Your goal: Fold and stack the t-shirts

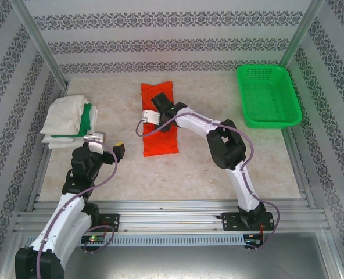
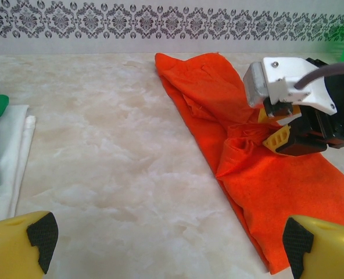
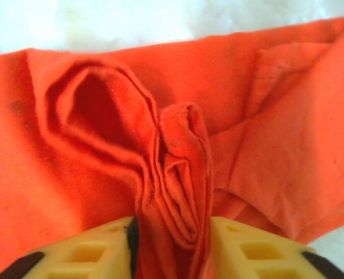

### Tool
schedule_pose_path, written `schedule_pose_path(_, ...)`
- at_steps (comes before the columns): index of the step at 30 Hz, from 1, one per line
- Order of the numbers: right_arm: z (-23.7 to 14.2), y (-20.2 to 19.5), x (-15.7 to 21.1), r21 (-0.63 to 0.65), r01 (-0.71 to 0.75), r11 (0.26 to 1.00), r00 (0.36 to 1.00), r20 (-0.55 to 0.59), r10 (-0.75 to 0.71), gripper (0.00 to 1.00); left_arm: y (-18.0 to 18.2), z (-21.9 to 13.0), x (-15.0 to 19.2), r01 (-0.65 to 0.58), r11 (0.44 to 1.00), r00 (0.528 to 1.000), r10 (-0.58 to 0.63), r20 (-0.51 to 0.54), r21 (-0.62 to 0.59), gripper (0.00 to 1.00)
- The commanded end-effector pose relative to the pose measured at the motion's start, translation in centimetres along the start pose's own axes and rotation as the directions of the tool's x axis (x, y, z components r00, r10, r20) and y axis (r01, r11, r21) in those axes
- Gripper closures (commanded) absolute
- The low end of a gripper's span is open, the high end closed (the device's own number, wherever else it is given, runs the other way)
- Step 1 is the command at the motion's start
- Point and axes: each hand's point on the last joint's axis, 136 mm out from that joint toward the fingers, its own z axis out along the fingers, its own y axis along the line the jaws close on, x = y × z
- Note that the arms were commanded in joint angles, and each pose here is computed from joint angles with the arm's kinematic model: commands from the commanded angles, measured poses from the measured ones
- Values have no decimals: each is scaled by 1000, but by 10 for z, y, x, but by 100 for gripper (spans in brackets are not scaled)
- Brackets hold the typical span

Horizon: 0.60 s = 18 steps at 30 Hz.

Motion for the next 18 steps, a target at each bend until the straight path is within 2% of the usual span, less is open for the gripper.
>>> schedule_pose_path(1, -24, -35, -11, 139, -105, 985, 994, 55, 98, 54, 1, -1, -6, 19, 1000, 1000, -19, 6, -6, 0)
schedule_pose_path(3, -39, -49, -15, 200, -198, 960, 978, 107, 179, 45, 0, 0, -10, 50, 999, 999, -50, 0, -5, 0)
schedule_pose_path(6, -64, -58, -14, 233, -356, 905, 928, 198, 314, 41, -1, 4, -13, 114, 993, 993, -114, -6, -13, 0)
schedule_pose_path(9, -82, -55, -10, 203, -497, 843, 855, 281, 437, 41, -11, 14, -11, 175, 984, 984, -174, -30, 24, 0)
schedule_pose_path(11, -86, -42, -6, 128, -539, 832, 820, 303, 485, 40, -20, 23, -8, 191, 980, 980, -188, -61, 53, 0)
schedule_pose_path(13, -86, -12, -8, 20, -461, 887, 849, 300, 434, 40, -27, 32, -6, 209, 975, 975, -203, -87, 69, 0)
schedule_pose_path(15, -85, 32, -7, -60, -254, 965, 920, 293, 260, 40, -30, 41, -4, 249, 966, 965, -241, -101, 76, 0)
schedule_pose_path(18, -82, 72, 4, -44, -43, 998, 968, 247, 53, 39, -31, 48, -2, 271, 959, 959, -262, -111, 80, 0)
